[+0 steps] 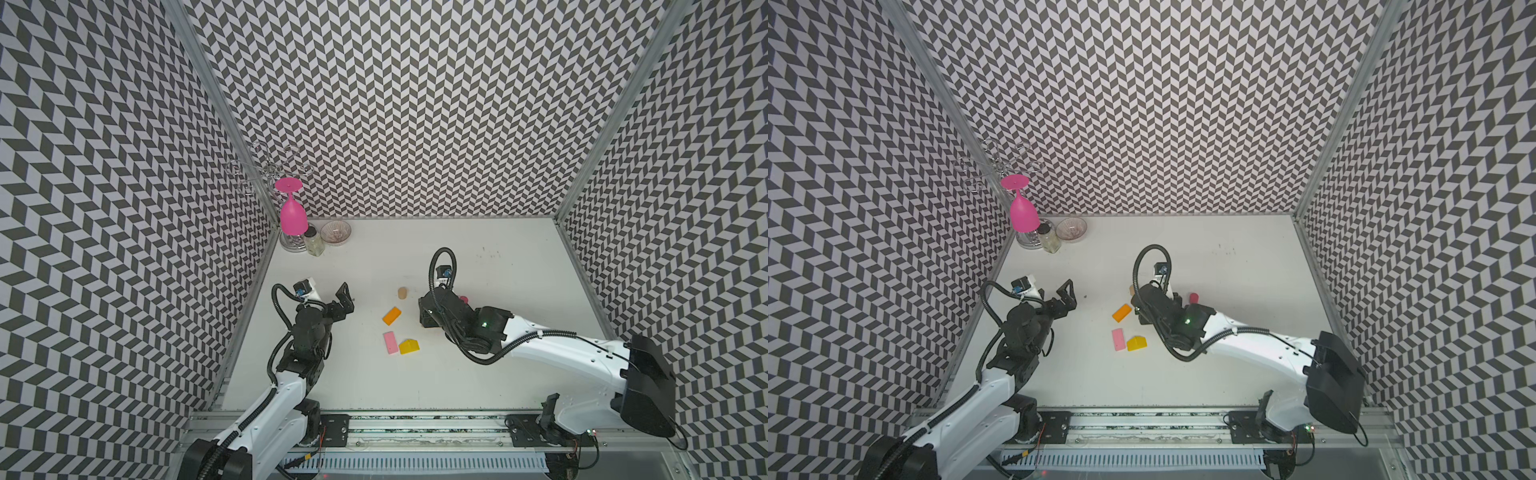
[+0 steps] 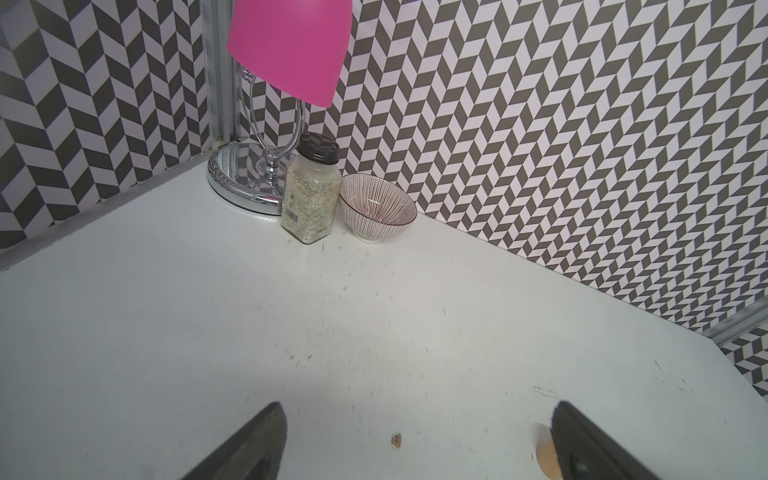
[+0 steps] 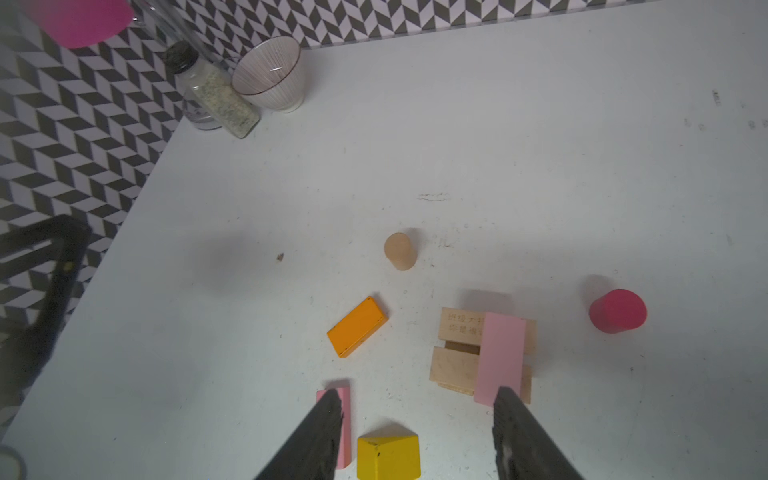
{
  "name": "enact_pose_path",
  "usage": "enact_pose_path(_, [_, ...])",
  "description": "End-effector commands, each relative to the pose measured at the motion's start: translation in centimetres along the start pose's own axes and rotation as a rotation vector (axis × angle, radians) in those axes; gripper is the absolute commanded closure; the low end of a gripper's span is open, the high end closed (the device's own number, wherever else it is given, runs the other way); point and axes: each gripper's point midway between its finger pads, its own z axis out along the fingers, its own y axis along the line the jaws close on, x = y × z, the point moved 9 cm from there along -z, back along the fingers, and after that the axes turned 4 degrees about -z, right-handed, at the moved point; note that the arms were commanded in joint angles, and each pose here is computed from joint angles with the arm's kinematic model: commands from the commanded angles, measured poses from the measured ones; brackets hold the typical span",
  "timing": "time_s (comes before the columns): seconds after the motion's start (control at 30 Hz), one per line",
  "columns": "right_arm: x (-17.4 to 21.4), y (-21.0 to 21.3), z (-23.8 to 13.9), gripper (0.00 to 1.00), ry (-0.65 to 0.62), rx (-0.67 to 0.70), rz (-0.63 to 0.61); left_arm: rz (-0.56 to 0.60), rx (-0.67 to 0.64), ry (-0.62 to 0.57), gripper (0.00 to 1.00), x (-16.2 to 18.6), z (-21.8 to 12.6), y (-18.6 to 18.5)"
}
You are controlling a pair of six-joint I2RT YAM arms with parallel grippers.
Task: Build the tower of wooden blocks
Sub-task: 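Open the right gripper and move it to the second pink block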
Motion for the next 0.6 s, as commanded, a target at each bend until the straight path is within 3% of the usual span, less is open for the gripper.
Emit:
enact_pose_path(0.0, [0.4, 2.1, 0.9, 0.42, -0.005, -0.056, -0.013, -0.012, 0.002, -0.024, 0.00, -0.2, -0.2, 0.0])
enact_pose_path(0.37, [5.6, 8.8, 6.5, 0.43, 0.186, -0.106, -0.197, -0.046, -0.090, -0.050, 0.00, -0.5, -0.3, 0.8])
enact_pose_path(0.57, [8.8, 8.8, 8.8, 0.45, 0.252, -0.046, -0.225, -0.055, -0.093, -0.065, 0.00, -0.5, -0.7, 1.0])
